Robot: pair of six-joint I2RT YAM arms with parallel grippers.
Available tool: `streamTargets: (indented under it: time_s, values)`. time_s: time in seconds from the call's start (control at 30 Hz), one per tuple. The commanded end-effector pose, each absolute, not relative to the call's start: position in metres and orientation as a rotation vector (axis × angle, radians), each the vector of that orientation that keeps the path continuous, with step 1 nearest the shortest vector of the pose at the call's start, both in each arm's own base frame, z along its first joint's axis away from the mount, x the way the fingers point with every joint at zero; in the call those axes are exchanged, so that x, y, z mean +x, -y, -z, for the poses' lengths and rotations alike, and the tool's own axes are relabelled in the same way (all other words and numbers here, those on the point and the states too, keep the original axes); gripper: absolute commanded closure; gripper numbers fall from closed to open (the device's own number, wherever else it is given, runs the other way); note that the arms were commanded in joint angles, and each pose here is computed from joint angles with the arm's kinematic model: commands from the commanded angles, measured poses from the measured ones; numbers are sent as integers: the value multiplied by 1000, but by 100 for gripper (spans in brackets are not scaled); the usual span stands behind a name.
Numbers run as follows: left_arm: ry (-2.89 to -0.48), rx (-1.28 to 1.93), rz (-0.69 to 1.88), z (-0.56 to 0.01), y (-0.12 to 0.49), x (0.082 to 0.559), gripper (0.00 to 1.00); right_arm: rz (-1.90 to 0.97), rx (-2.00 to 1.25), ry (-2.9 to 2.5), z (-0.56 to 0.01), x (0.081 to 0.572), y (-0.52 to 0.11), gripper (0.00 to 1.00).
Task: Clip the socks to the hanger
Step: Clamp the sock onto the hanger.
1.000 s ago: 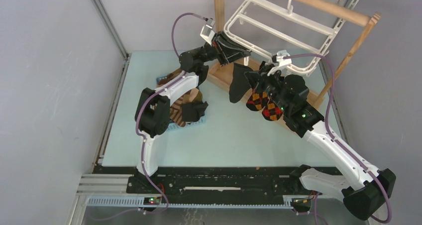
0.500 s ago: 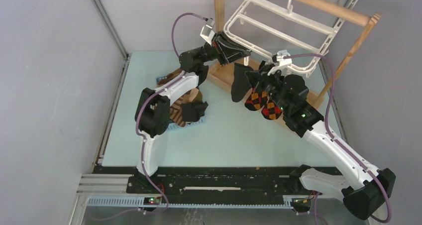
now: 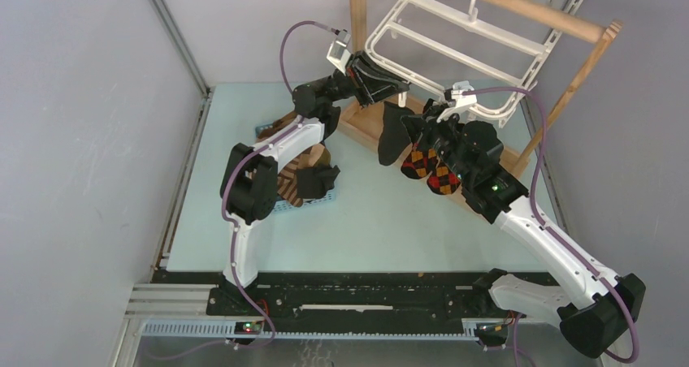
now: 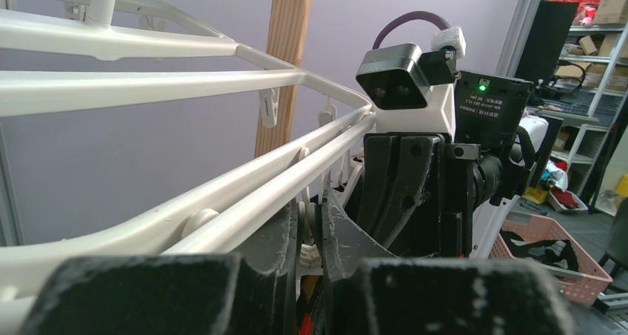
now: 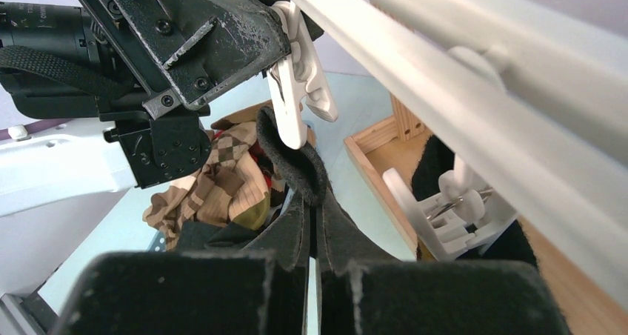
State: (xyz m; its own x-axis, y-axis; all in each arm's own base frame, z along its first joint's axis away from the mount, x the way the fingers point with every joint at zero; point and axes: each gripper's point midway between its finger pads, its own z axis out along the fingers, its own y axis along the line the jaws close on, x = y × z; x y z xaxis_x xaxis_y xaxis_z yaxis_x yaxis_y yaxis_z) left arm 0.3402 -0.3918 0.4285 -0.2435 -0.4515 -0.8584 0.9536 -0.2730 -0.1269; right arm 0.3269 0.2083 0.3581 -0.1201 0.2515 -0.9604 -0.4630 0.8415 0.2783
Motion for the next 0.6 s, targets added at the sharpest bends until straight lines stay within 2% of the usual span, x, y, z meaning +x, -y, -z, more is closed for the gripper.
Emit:
streamTargets:
  time_s: [0.0,0.57]
  values:
    - [-813,1064,1698,-426,385,311,100,-589,-76,-1389,-422,326,-183,98]
    - [-764,1092,1685,-442,383,294,100,-605,-122,-1371,-405,305,-173,98]
